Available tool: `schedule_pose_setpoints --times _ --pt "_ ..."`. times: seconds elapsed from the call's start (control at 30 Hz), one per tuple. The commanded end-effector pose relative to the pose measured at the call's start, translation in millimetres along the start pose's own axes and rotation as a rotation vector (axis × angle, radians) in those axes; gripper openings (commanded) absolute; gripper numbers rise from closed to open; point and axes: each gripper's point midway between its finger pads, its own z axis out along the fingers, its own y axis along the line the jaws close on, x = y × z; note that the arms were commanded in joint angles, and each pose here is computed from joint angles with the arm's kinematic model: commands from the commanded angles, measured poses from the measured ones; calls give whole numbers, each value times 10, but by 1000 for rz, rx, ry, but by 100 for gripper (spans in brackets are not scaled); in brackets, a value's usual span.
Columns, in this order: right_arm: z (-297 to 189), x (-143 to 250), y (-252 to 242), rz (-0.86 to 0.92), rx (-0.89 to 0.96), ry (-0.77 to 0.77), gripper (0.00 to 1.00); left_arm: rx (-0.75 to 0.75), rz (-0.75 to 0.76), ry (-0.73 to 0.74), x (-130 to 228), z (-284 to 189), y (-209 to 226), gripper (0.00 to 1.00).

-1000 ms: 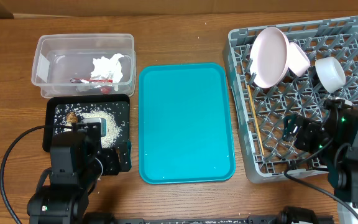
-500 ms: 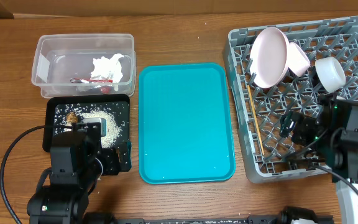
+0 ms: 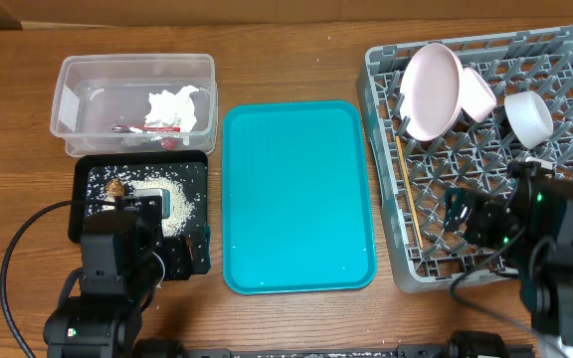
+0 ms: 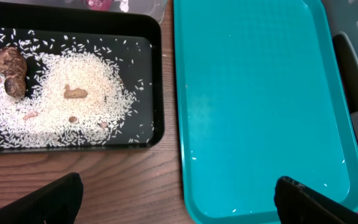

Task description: Sort waste into correct bins and load items into the dishwasher

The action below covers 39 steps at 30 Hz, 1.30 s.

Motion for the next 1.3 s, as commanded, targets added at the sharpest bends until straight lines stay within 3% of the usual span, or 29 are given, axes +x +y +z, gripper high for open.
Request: schedule_pose_setpoints --times 0.0,0.2,0.4,0.87,1.03,1.27 --pt "-232 -22 140 -45 -49 -92 100 8 -16 4 14 14 -14 100" --pt "-447 -29 141 -76 -52 -212 100 8 -16 4 14 14 -14 100" --pt "-275 -19 137 -90 -93 -344 100 8 -16 4 13 14 -14 100" --pt "-364 -207 204 -168 -236 -966 100 8 -16 4 14 14 -14 100" --pt "-244 -178 179 -174 -247 -1023 100 8 -16 4 14 14 -14 100" --pt "-30 -133 -126 -92 -106 -1026 100 8 -16 4 14 14 -14 100"
